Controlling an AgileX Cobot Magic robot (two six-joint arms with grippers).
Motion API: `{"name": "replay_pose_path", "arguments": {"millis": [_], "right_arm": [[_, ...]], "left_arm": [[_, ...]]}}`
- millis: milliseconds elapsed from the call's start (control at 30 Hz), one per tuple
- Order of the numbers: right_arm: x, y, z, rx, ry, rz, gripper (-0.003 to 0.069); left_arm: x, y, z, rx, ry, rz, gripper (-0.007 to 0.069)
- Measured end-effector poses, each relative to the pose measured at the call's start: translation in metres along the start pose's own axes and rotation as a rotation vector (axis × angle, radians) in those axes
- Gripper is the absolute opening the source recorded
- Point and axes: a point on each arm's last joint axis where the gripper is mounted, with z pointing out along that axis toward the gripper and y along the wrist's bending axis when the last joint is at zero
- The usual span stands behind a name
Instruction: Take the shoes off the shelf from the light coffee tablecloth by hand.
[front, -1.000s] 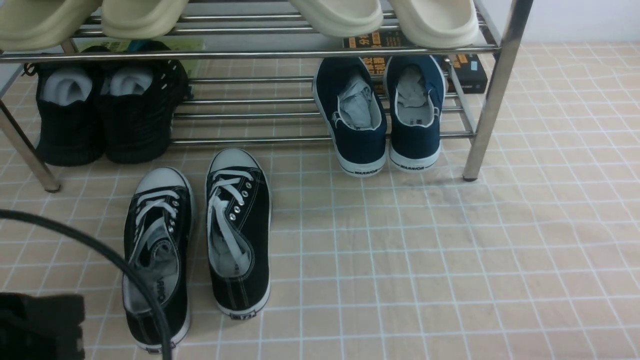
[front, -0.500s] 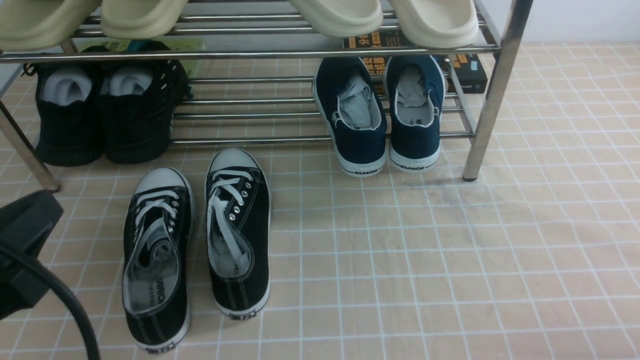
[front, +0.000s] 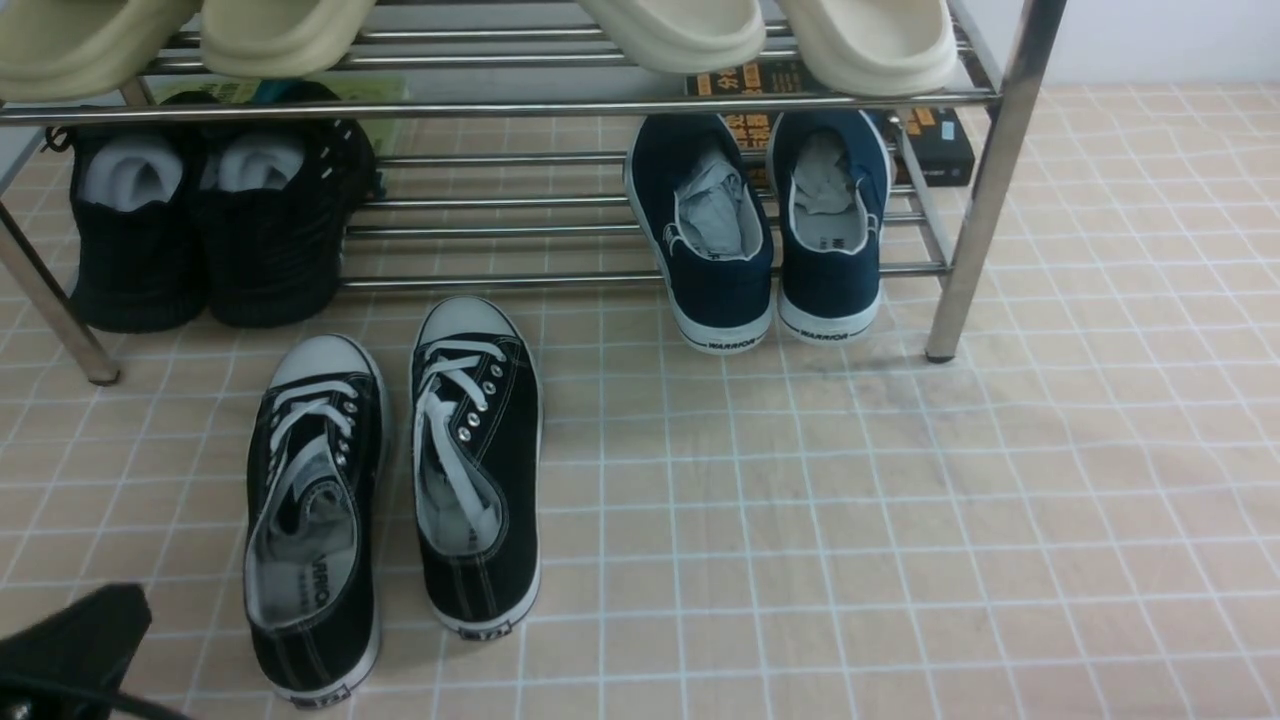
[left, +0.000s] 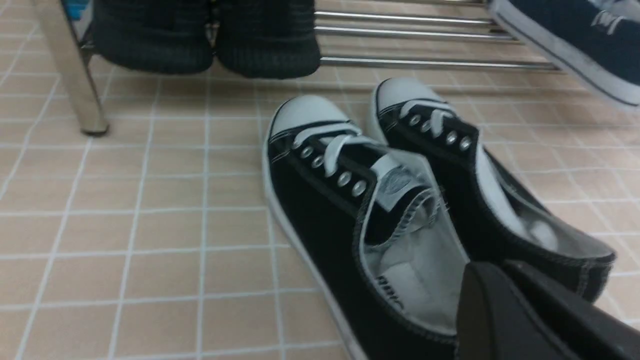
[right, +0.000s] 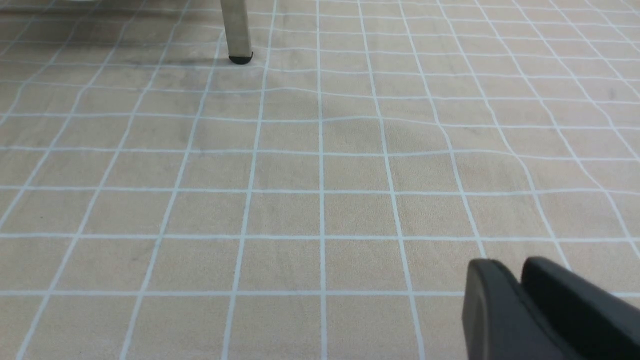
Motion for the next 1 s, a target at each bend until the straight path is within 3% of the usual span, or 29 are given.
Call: {"name": "replay_pose_path", "arguments": {"millis": [200,400,1000], "right_arm": [[0.000,0.000,0.000,0.000,0.000,0.000,0.0113],[0.000,0.000,0.000,0.000,-0.001,-0.001,0.0121],[0.000,0.000,0.000,0.000,-0.001,-0.001,0.0144]], "left_arm": [[0.036,0.011,-0.008,-0.106,-0.050,0.021,0.0043],[0.047,0.016,-0.012,-0.180,0.016,0.012,0.0053],[0.048,0.016,-0.012,-0.188,0.032,0.011,0.0054]]}}
